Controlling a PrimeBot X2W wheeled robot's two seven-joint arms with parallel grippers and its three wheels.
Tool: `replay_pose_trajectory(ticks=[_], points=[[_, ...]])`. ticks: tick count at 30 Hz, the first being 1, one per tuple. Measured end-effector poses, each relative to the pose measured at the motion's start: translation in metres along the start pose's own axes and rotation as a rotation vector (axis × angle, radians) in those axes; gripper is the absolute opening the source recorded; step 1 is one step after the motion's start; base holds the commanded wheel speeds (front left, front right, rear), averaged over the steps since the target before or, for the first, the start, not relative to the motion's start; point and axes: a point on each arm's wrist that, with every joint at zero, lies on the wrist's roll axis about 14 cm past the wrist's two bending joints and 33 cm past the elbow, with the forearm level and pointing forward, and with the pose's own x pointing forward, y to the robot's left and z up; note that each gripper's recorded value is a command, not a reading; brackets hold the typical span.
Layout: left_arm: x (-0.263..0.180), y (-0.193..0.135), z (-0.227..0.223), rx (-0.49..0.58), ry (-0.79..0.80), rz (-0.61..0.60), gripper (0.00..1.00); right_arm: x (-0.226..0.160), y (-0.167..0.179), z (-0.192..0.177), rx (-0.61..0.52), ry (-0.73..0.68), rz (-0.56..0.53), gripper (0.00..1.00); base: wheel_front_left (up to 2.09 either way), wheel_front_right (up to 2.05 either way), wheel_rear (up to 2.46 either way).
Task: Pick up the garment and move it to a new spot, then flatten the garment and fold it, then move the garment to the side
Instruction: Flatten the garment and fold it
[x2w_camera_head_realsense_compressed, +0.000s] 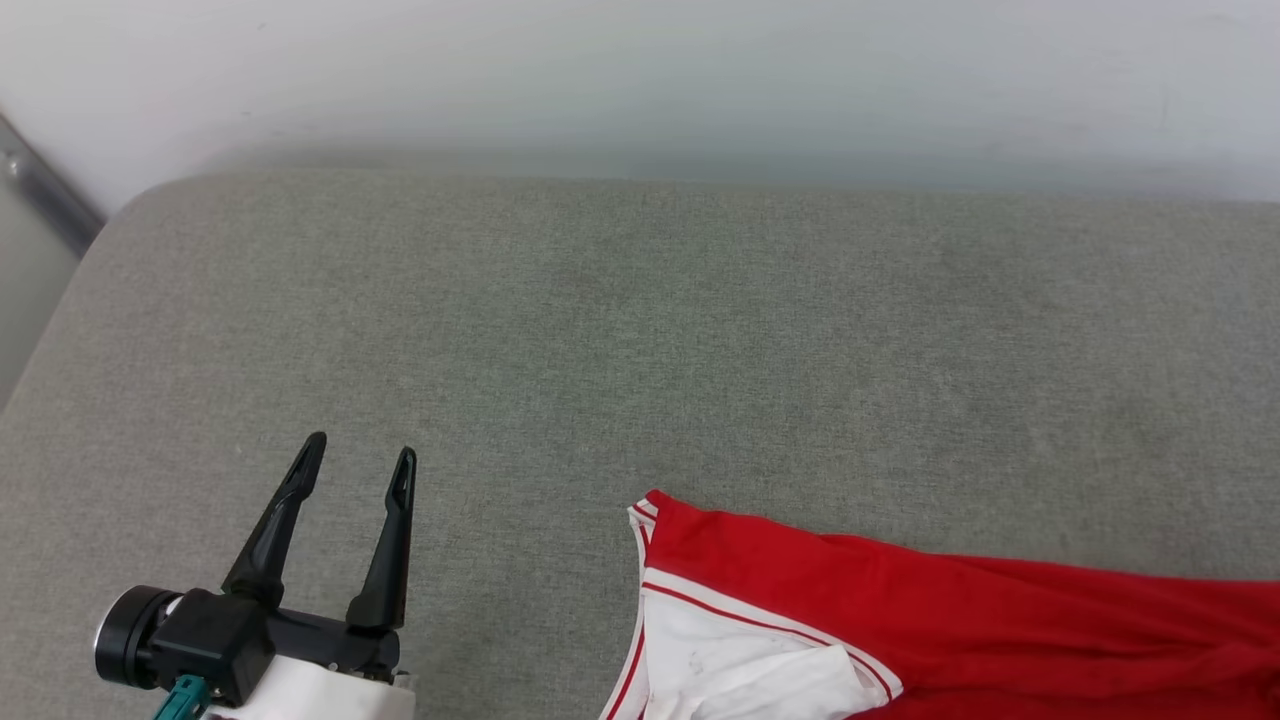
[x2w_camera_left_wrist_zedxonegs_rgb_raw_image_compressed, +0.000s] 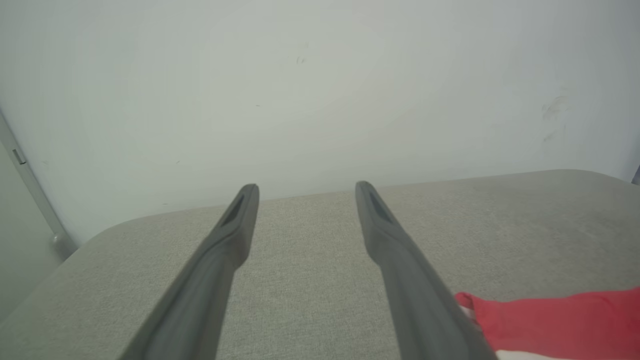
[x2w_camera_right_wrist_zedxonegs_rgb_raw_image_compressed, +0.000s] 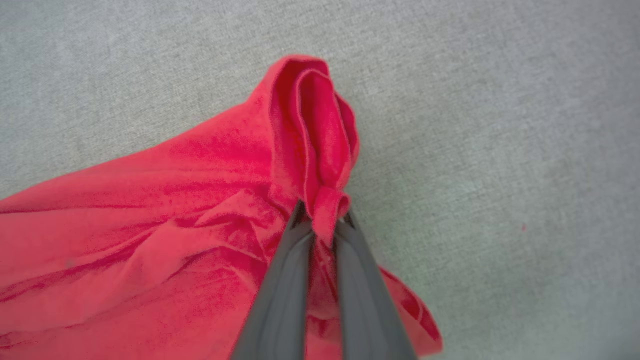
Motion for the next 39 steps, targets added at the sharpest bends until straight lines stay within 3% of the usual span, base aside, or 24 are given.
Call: replay_pose_trajectory(ticks=[6,14,28,34,39], points=[[0.0,-0.004,0.002,-0.003,-0.009,-0.009,1.0,-0.011,0.03,0.008,-0.055,-0.024,0.097,0.0,0.0,0.0,0.0],[-0.004,-0.006,0.009,-0.005,-0.027,-0.016,1.0,-0.039,0.099,-0.018,-0.126,0.051,0.306,0.0,0.0,0.0,0.0],[-0.02,-0.001,0.02,0.0,-0.052,0.013,1.0,-0.085,0.225,-0.049,-0.101,0.14,0.704,0.0,0.0,0.0,0.0],[-0.027,0.005,0.022,0.006,-0.052,0.035,1.0,-0.098,0.267,-0.055,-0.059,0.175,0.87,0.0,0.0,0.0,0.0],[-0.032,0.01,0.023,0.013,-0.053,0.051,1.0,-0.097,0.293,-0.063,-0.04,0.206,0.942,0.0,0.0,0.0,0.0]])
